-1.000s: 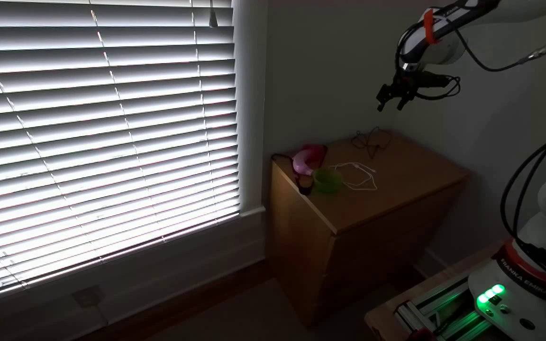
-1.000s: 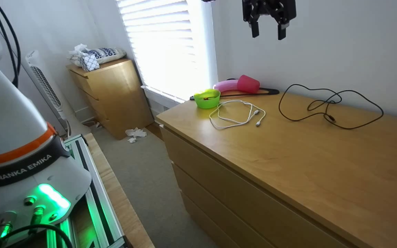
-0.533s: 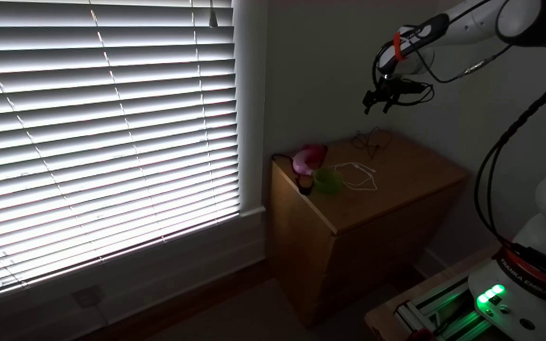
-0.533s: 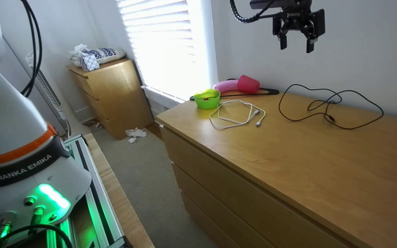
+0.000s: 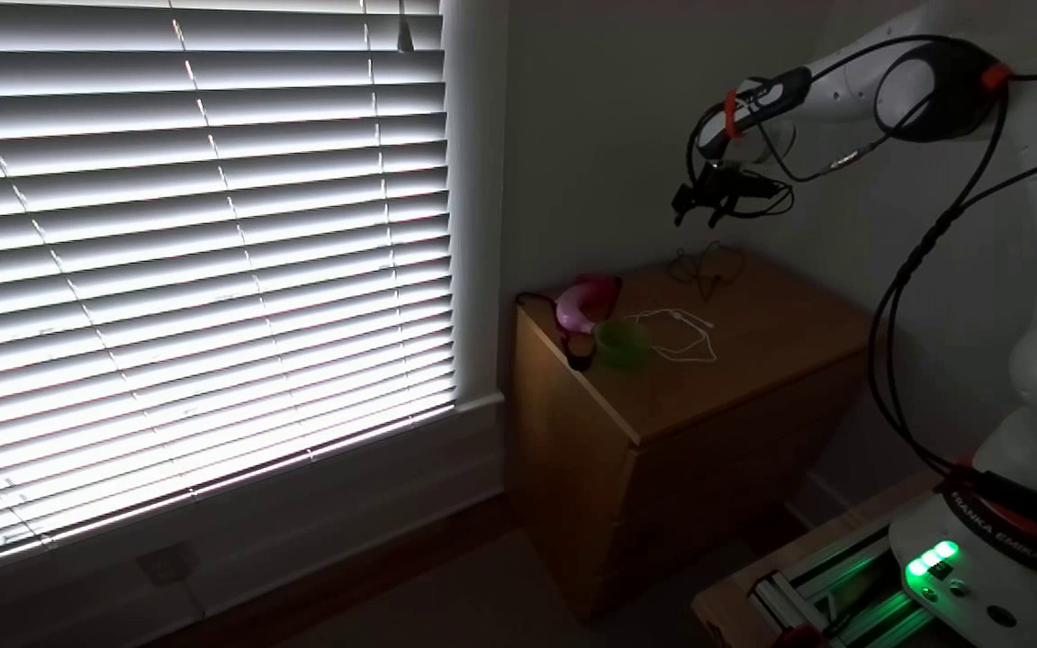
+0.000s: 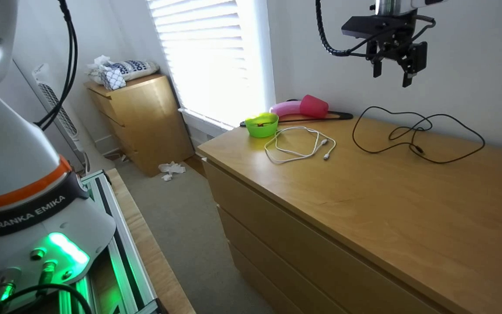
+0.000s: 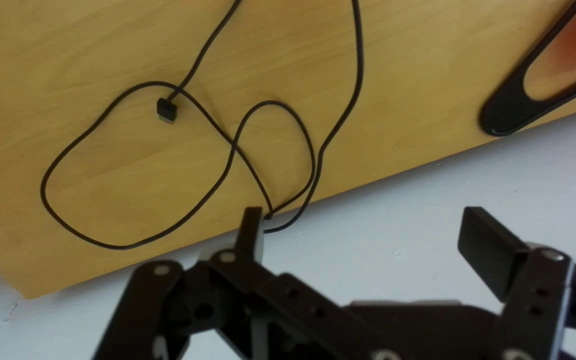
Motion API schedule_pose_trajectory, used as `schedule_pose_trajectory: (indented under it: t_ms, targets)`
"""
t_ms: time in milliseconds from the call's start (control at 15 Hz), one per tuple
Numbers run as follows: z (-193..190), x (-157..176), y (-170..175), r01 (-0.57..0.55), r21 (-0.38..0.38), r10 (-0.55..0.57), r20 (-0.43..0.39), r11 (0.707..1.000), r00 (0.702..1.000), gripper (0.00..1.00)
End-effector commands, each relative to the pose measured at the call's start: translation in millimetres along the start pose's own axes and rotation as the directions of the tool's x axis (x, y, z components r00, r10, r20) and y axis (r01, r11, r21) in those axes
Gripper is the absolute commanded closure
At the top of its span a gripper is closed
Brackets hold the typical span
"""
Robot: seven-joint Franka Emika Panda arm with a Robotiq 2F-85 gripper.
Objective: Move the black cable forward
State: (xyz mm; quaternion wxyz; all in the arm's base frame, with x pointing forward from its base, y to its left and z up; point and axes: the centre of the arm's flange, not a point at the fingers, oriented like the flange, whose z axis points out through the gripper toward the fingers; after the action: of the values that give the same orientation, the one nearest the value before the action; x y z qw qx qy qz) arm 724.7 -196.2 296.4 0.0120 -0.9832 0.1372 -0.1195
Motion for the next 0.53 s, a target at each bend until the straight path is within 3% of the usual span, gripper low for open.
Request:
schedule_pose_trajectory:
  t_ms: [0, 133, 467]
  targets:
    - [0, 1, 0, -0.001, 0.001, 0.001, -0.003, 1.000, 1.000, 0.00]
    - [-2, 4, 0, -0.001, 0.004, 0.001, -0.009, 1.000, 1.000, 0.00]
    - [25, 4, 23, -0.131, -0.072, 0.135, 0.050, 0.989, 0.990, 0.00]
